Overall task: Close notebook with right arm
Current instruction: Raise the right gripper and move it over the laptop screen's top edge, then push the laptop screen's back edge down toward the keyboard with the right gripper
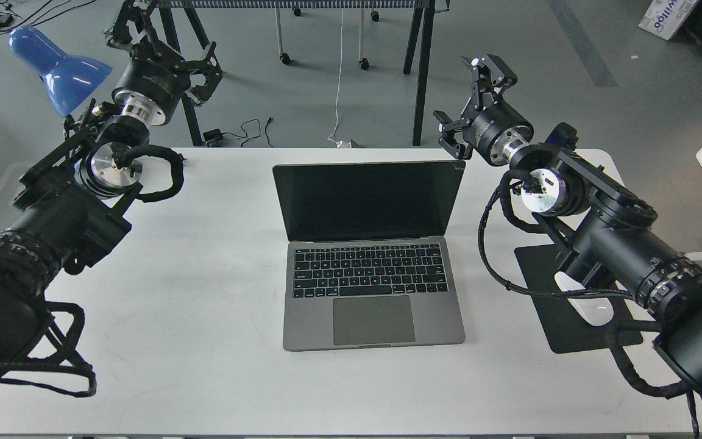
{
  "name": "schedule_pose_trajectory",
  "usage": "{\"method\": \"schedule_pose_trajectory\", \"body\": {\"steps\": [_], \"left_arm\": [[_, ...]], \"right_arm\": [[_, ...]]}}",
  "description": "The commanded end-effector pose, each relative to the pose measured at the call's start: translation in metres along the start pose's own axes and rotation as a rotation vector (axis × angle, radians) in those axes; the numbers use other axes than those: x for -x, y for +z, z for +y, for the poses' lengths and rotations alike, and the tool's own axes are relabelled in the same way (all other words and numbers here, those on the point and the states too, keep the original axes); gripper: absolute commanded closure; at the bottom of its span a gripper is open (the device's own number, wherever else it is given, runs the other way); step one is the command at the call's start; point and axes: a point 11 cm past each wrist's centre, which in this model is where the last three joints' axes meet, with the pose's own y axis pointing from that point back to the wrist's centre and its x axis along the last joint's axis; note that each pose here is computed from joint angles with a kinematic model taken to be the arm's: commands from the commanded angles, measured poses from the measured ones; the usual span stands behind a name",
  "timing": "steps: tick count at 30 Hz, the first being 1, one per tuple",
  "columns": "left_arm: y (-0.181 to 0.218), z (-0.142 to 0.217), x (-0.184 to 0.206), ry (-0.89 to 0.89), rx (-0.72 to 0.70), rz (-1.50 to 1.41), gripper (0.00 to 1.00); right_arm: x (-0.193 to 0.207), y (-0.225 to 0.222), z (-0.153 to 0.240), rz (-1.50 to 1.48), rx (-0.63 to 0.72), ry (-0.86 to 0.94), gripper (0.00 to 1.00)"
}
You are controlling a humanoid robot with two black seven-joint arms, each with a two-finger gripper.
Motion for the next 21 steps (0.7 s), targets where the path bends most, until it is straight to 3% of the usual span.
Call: {"method": "schedule_pose_trajectory", "body": {"steps": [1,11,21], "left_arm": [[0.000,0.000,0.000,0.000,0.000,0.000,0.00],[-0.001,0.000,0.000,-0.001,-0.001,0.001,0.00],[0.000,0.000,0.000,0.000,-0.001,-0.001,0.00]], "right_arm": [[0.013,0.011,0.000,0.035,0.036,-0.046,0.00],[0.035,0.040,0.025,0.058,0.109,-0.171,0.00],[0.013,0.056,0.065,0.108,0.184,-0.199,0.00]]}}
